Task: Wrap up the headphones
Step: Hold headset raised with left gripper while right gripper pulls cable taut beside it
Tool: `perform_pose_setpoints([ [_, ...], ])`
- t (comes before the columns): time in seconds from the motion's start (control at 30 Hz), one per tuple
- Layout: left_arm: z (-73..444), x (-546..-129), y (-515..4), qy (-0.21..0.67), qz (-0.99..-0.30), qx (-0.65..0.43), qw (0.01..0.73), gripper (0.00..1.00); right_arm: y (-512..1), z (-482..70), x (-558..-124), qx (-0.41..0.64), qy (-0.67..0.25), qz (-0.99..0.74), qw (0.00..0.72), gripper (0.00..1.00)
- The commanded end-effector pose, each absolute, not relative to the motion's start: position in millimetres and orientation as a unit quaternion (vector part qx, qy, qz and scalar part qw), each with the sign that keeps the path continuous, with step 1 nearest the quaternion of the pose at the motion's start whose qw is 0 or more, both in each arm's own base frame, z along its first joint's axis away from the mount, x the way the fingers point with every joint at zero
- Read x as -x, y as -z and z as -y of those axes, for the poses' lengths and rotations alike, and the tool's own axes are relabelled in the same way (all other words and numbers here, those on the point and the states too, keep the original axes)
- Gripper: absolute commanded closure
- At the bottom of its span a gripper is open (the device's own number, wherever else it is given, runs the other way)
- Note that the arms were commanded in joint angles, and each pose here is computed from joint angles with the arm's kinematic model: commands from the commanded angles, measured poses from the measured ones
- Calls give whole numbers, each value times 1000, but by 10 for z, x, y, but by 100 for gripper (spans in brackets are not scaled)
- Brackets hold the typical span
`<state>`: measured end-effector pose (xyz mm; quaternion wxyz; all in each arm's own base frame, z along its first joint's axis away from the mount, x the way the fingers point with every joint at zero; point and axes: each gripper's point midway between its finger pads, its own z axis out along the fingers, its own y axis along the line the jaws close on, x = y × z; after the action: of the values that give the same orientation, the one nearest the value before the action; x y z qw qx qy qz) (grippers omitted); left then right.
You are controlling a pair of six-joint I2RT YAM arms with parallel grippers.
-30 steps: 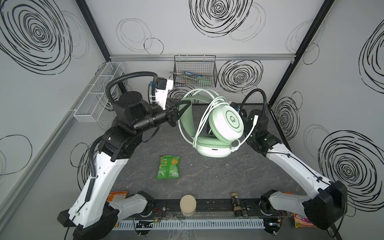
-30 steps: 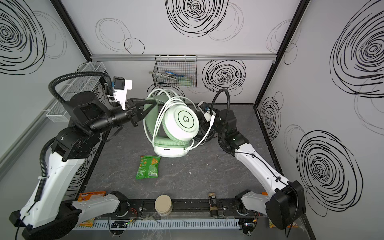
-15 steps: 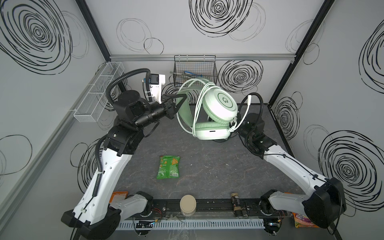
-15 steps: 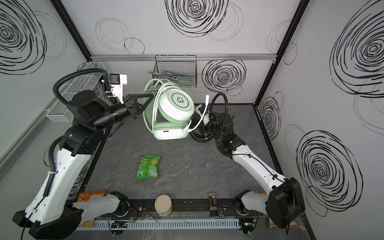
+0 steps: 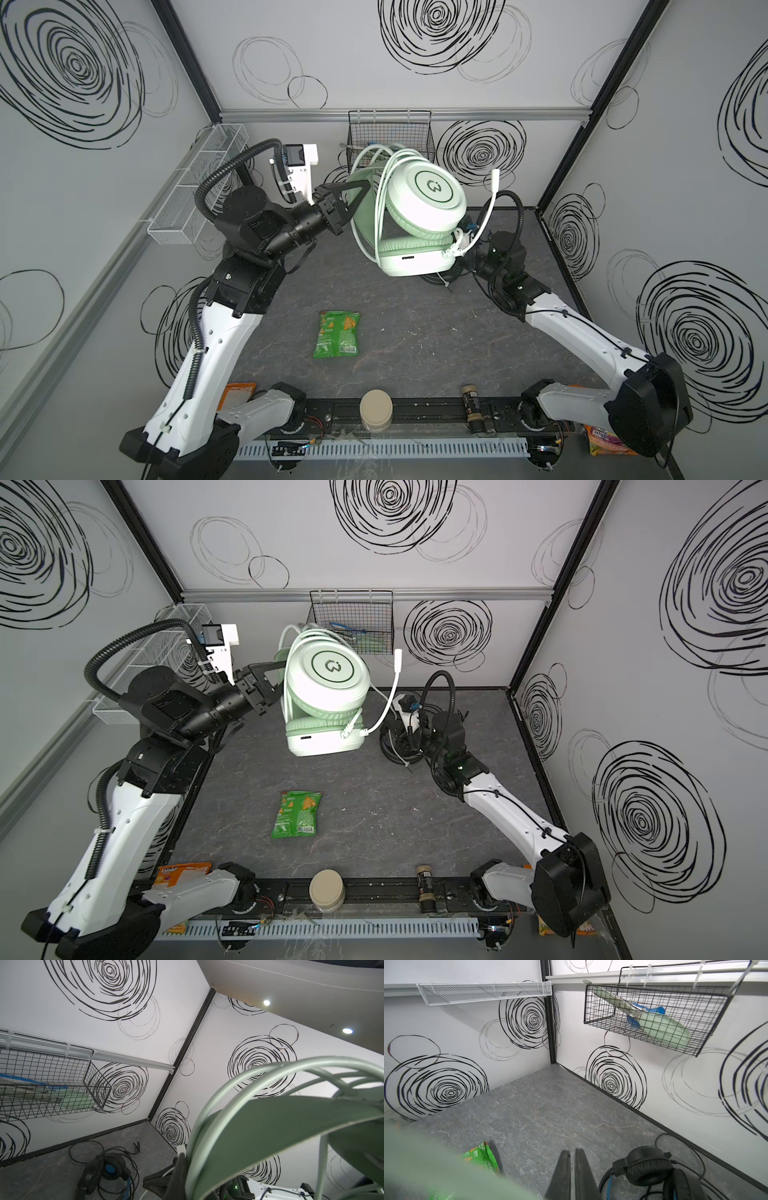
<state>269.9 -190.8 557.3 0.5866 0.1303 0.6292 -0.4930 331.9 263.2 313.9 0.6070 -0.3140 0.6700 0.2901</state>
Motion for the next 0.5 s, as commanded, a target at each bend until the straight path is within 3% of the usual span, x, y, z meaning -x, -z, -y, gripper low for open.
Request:
perform_pose_setpoints([
  [0.0, 1829, -2529, -5944, 517, -573, -133, 622, 100, -3226, -2693, -3322, 311, -315, -661, 606, 95],
  [0.3, 1750, -2580, -6019, 534, -554, -114, 628, 100, -3177, -2693, -3336, 314, -309, -669, 599, 100],
  [0.47, 1384, -2946, -5958, 515, -568, -15, 642, 100, -3166, -2693, -3226, 320, -315, -676, 585, 100],
])
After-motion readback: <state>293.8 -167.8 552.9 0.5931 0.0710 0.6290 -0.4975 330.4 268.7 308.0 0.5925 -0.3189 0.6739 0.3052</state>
